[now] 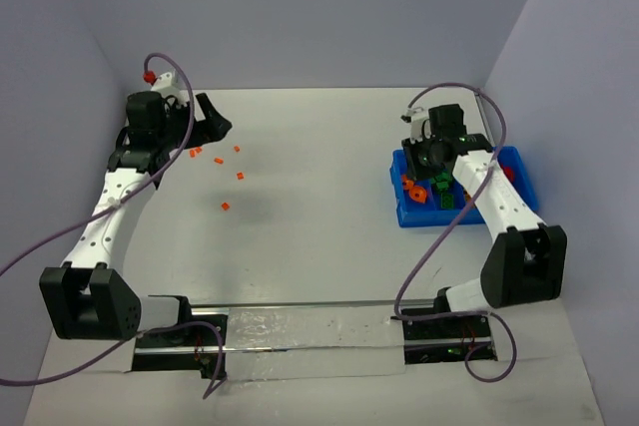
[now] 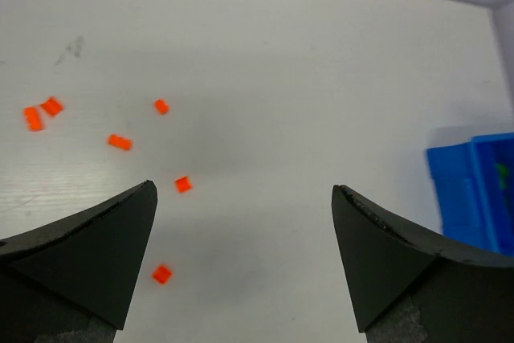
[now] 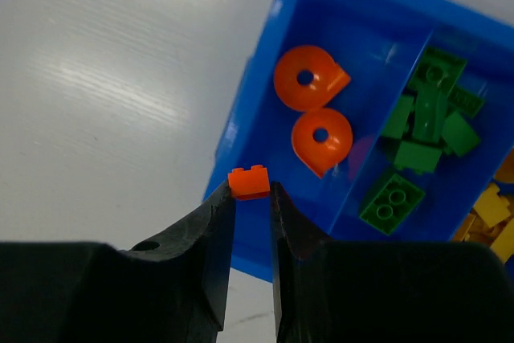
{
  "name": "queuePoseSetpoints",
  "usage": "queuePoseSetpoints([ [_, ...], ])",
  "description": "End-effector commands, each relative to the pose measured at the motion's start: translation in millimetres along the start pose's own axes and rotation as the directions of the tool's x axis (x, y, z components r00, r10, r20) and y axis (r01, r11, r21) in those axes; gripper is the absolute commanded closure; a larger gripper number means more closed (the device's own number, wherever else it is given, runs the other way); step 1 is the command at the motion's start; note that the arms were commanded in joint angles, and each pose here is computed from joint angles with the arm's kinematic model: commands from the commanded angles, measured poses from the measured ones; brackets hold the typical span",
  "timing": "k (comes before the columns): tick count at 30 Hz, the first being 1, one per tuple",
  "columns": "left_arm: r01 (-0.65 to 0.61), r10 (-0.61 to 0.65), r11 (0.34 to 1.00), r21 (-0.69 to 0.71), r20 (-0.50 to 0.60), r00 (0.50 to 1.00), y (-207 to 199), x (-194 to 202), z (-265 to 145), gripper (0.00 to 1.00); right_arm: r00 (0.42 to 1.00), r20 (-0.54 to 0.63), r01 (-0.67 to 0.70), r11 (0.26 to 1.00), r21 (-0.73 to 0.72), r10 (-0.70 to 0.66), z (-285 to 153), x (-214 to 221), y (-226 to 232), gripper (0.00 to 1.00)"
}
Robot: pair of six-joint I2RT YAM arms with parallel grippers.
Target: Sort the legos into containers by color
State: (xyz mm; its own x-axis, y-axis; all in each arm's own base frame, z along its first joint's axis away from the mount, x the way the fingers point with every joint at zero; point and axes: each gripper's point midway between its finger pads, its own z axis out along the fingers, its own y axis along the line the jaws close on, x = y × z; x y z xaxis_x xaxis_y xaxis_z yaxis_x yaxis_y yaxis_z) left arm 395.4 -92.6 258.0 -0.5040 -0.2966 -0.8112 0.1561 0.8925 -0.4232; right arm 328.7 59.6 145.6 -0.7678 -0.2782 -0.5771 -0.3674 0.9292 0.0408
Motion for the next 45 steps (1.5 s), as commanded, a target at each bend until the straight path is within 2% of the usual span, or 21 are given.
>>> queuePoseSetpoints([
  [1,-0.172,0.152,0.971,-0.163,-0.129,0.98,45.1,28.3,0.6,0.01,0.979,-0.205,0.033,0.998,0.059,-0.021,13.7,40.9,-17.1,1.0],
  [6,-0.309,0.28,0.948,-0.075,-0.265,0.923,49.8,60.7,-6.4,0.01,0.962,-0.272,0.024,0.995,0.093,0.002,32.0,47.2,-28.1,1.0],
  [7,-0.354,0.326,0.934,-0.052,-0.281,0.903,51.2,65.3,-7.9,0.01,0.96,-0.279,0.019,0.996,0.091,0.007,33.7,47.6,-28.0,0.97],
  [9,-0.367,0.332,0.928,-0.06,-0.314,0.89,56.6,74.0,-8.4,0.02,0.958,-0.285,0.012,0.996,0.089,0.014,36.1,46.5,-28.3,0.91],
  [11,-0.4,0.349,0.915,-0.057,-0.39,0.852,67.6,92.7,-8.6,0.1,0.953,-0.304,0.005,0.996,0.084,0.021,39.6,46.5,-28.1,0.77],
  [14,-0.431,0.369,0.902,-0.033,-0.459,0.808,76.8,114.1,-8.4,0.18,0.951,-0.309,0.001,0.997,0.082,0.025,41.2,44.6,-28.4,0.6],
  [15,-0.428,0.364,0.903,-0.032,-0.471,0.803,78.0,118.5,-9.8,0.18,0.951,-0.308,0.0,0.997,0.08,0.024,41.2,44.6,-28.1,0.6],
  [17,-0.453,0.389,0.891,0.002,-0.516,0.763,82.4,133.8,-10.7,0.24,0.951,-0.307,-0.001,0.997,0.081,0.026,40.2,41.5,-28.5,0.46],
  [20,-0.466,0.4,0.884,0.021,-0.55,0.733,86.2,146.9,-11.4,0.32,0.953,-0.302,-0.002,0.997,0.078,0.025,37.4,38.6,-27.7,0.4],
  [23,-0.484,0.418,0.874,0.038,-0.566,0.711,87.1,155.5,-10.3,0.36,0.955,-0.294,-0.007,0.997,0.072,0.027,33.7,34.8,-26.1,0.39],
  [27,-0.512,0.464,0.854,0.092,-0.578,0.671,84.0,168.5,-4.2,0.41,0.963,-0.269,-0.017,0.998,0.057,0.032,25.0,23.0,-21.8,0.33],
  [29,-0.525,0.484,0.843,0.112,-0.584,0.652,84.4,175.3,1.2,0.43,0.968,-0.249,-0.021,0.999,0.05,0.033,20.9,15.9,-20.1,0.26],
  [32,-0.551,0.523,0.822,0.146,-0.578,0.626,83.9,182.6,12.0,0.45,0.974,-0.224,-0.024,0.999,0.039,0.032,15.4,8.0,-17.2,0.23],
  [39,-0.591,0.581,0.783,0.192,-0.566,0.586,91.0,189.7,33.8,0.46,0.978,-0.204,-0.034,0.999,0.015,0.036,10.0,3.4,-11.5,0.22],
  [45,-0.58,0.585,0.781,0.232,-0.597,0.549,96.6,207.6,41.6,0.47,0.978,-0.206,-0.036,0.999,0.009,0.037,10.6,6.6,-9.8,0.21],
])
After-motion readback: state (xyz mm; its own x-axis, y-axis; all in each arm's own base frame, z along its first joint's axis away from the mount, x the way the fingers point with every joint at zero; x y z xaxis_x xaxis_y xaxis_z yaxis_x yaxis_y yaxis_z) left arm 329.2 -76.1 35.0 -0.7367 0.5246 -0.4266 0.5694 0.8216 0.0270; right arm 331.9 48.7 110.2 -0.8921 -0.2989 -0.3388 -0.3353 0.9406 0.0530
